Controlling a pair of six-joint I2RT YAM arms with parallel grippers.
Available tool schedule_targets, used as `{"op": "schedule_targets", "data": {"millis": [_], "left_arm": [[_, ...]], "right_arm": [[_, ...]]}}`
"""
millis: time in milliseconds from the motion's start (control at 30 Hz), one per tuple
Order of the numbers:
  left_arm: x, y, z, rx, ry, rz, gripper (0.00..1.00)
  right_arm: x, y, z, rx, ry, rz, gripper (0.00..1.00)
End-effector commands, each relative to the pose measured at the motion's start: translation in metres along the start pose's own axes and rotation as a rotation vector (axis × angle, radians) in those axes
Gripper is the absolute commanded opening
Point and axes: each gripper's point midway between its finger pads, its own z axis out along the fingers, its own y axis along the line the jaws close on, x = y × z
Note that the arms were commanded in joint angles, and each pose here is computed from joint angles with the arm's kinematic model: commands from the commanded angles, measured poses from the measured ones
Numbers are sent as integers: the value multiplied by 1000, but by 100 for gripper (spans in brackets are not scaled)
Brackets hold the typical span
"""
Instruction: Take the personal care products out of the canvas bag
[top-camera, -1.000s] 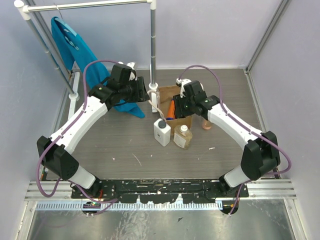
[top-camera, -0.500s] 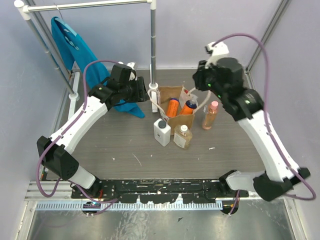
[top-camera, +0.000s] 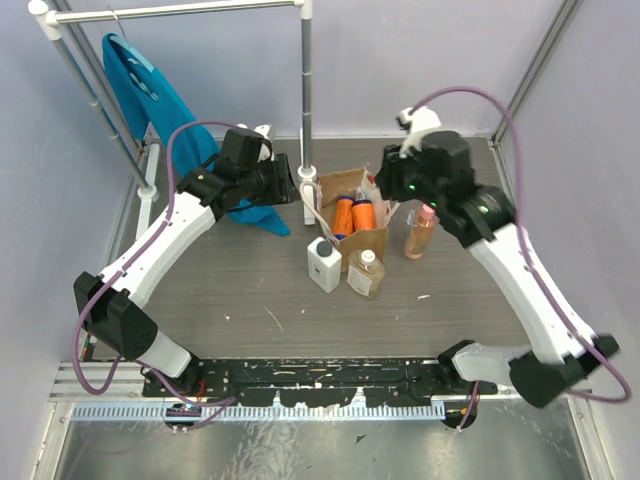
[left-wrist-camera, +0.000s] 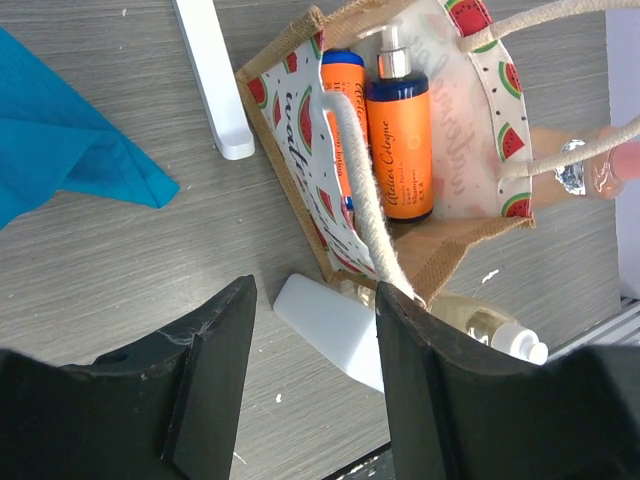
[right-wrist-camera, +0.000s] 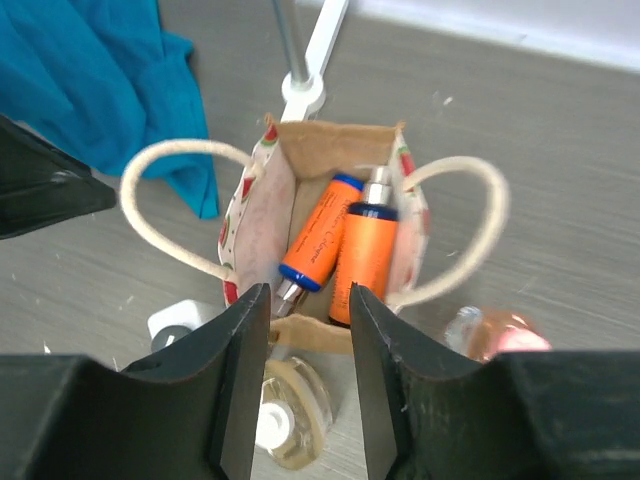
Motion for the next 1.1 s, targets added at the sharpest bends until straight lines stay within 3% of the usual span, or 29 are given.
{"op": "schedule_targets", "data": {"millis": [0,200,367,500,700,800,1067], "left_arm": [[-7,-6,-3,33,-27,-8,58],[-5,-4,-5,25,-23,3,58],[-3,0,-8,10,-22,19,58],[-2,6,-10,-10,-26,36,58],[0,9,-9,-20,-22,50,59],[1,7,-5,-9,-14,45,59],[7,8,-1,-6,4,34,59]], "right_arm": [[32,27,62,-127,102,9,44],[88,26,145,-102,313,-16,55],[148,5,193,30,521,-2,63],[189,-12,209,134,614,4,68],[210,-47,202,308,626,-41,82],[235,-55,204,301,702,-22,84],[277,-19,218,11,837,82,79]]}}
